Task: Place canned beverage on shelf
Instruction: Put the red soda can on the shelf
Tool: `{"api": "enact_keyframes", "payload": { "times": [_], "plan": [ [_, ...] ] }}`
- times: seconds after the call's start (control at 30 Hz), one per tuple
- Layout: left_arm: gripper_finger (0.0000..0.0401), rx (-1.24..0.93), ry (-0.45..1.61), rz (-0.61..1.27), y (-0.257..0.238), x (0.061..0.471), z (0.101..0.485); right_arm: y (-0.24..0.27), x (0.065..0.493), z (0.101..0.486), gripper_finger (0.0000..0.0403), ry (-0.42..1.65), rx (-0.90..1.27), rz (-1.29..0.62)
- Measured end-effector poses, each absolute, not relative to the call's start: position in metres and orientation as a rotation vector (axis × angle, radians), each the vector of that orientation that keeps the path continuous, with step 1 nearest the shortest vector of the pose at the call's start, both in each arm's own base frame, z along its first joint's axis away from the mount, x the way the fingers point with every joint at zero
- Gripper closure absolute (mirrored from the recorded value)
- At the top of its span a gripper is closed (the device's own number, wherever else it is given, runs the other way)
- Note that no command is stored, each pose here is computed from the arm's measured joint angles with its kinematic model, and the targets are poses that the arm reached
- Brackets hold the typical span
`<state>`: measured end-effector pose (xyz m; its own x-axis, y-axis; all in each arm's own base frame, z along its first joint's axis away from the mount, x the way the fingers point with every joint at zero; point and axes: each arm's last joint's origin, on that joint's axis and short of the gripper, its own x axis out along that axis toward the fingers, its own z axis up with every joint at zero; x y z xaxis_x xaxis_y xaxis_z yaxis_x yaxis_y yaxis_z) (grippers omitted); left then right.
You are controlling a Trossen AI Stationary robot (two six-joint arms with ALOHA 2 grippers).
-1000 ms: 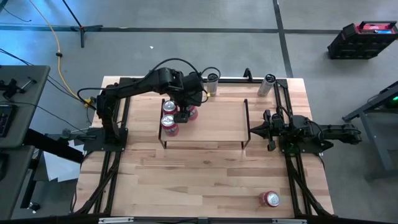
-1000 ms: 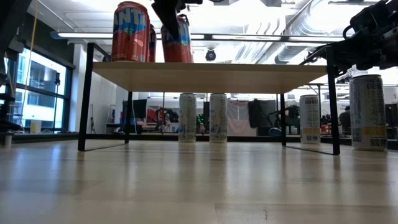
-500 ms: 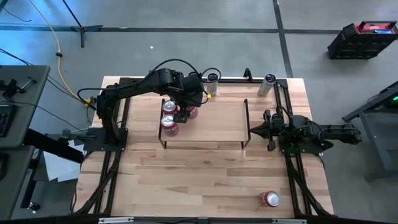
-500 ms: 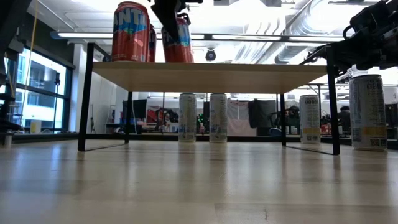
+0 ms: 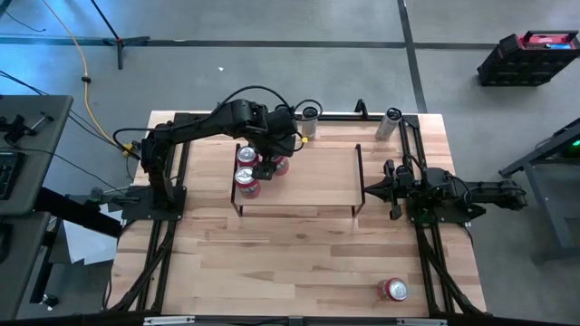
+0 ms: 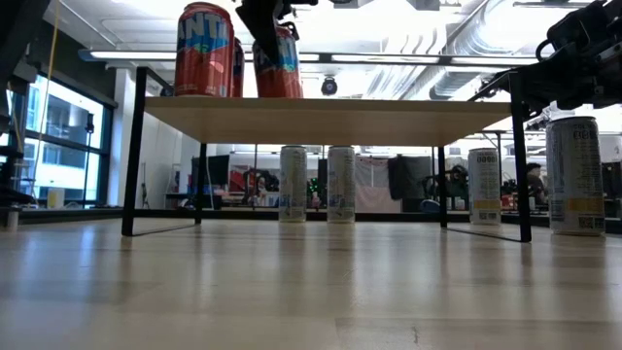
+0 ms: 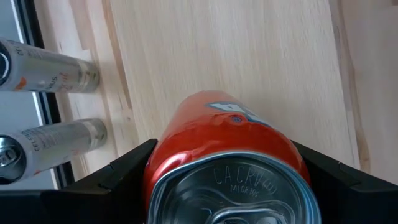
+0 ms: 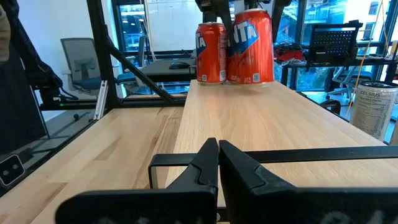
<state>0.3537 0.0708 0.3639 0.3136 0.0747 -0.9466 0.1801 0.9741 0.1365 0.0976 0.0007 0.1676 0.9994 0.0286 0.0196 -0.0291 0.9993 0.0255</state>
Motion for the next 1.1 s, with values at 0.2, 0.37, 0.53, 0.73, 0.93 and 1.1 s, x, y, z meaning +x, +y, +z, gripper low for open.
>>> {"api": "enact_keyframes", "payload": {
  "times": [0.2, 0.37, 0.53, 0.73, 0.93, 1.1],
  "plan": [
    [0.0114, 0.220, 1.271, -0.076, 0.0718, 0.3597, 0.3563, 0.0007, 0.0976, 0.1676, 0.0402, -0.020, 0.026, 0.029],
    [0.0108, 0.222, 1.270, -0.080, 0.0709, 0.3617, 0.3550, 0.0007, 0.0976, 0.1677, 0.0402, -0.020, 0.026, 0.029],
    [0.0084, 0.217, 1.263, -0.050, 0.0715, 0.3629, 0.3550, 0.0007, 0.0976, 0.1675, 0.0402, -0.019, 0.025, 0.029],
    [0.0056, 0.221, 1.268, -0.030, 0.0724, 0.3629, 0.3546, 0.0007, 0.0976, 0.1676, 0.0402, -0.019, 0.026, 0.029],
    [0.0046, 0.221, 1.266, -0.031, 0.0720, 0.3623, 0.3554, 0.0007, 0.0976, 0.1676, 0.0402, -0.019, 0.026, 0.029],
    [0.0045, 0.227, 1.248, -0.031, 0.0699, 0.3618, 0.3616, 0.0007, 0.0976, 0.1676, 0.0402, -0.019, 0.025, 0.028]
  ]
}}
